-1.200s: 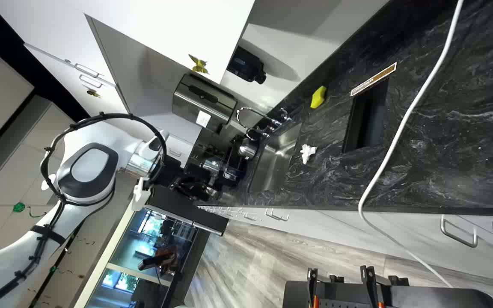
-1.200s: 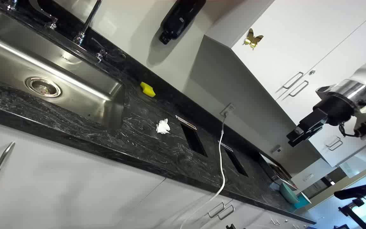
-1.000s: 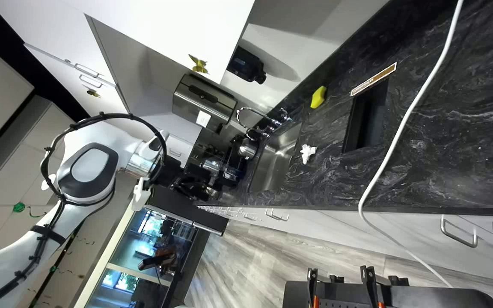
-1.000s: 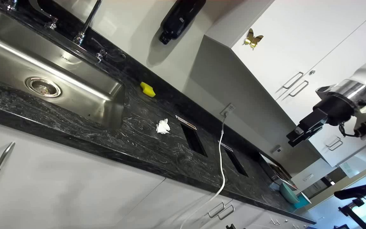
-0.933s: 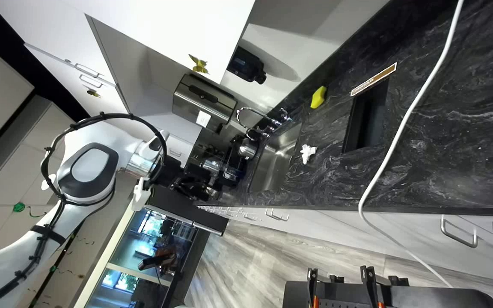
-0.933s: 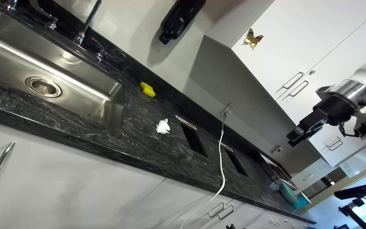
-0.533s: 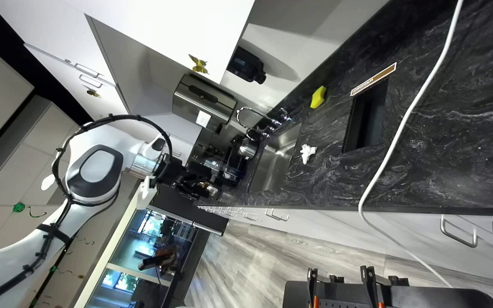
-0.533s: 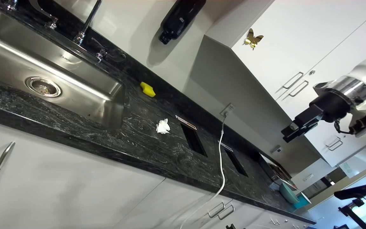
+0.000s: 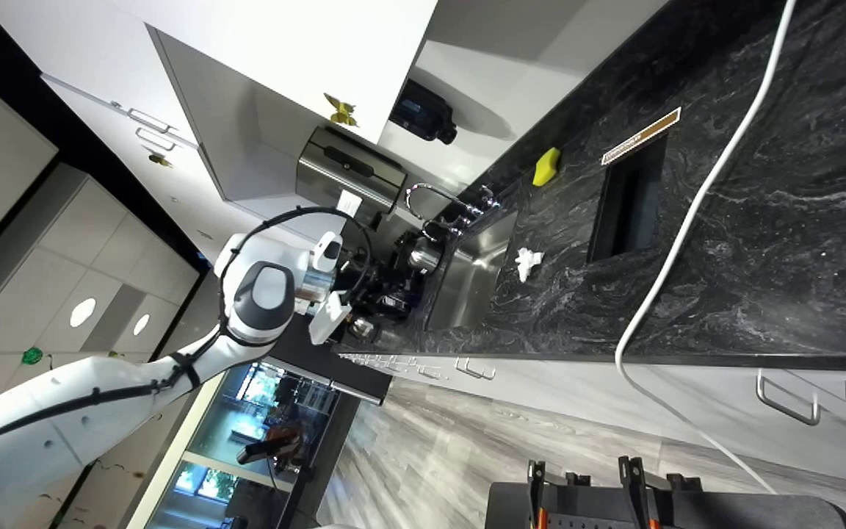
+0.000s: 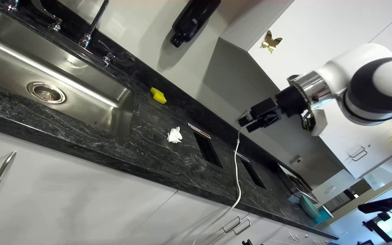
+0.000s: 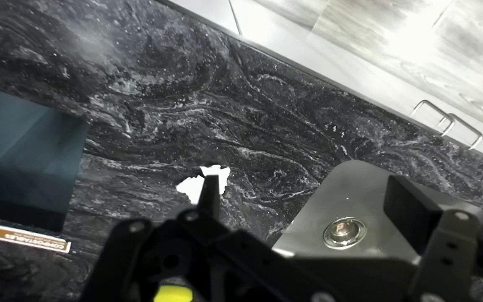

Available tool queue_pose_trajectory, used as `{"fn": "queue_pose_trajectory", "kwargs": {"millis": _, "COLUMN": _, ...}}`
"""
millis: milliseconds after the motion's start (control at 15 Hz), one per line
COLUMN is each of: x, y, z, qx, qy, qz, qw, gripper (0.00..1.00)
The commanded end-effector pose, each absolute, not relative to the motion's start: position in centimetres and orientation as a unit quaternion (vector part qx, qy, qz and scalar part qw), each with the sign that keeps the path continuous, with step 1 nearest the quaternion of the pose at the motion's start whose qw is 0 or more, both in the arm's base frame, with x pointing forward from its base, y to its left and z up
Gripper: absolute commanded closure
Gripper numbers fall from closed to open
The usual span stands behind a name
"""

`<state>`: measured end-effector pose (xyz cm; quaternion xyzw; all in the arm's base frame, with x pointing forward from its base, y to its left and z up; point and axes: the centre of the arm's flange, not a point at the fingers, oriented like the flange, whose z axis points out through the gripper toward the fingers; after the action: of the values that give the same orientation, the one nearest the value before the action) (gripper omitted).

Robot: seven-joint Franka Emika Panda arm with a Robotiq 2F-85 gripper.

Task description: Pick the piece of paper on the counter and throw it in the bin

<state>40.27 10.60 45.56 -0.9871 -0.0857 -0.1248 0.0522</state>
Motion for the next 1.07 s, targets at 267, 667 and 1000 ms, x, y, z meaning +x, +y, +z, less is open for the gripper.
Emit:
{"fn": "queue_pose_trajectory", "kwargs": {"millis": 267, "x": 49.4, "y": 15.2, "z": 34.9, "qx": -0.989, "qy": -0.068, "qz": -0.132, "qw": -0.018, "gripper": 0.0}}
{"fn": "queue_pose_trajectory", "kwargs": {"millis": 667, "x": 57.2, "y": 15.0, "z": 32.0, "qx": -0.991, "qy": -0.027, "qz": -0.124, "qw": -0.046, "gripper": 0.0}}
{"fn": "queue_pose_trajectory", "kwargs": {"millis": 1000, "x": 61.9, "y": 12.7, "z": 29.5, "qx": -0.994, "qy": 0.0, "qz": -0.101, "qw": -0.046, "gripper": 0.0}}
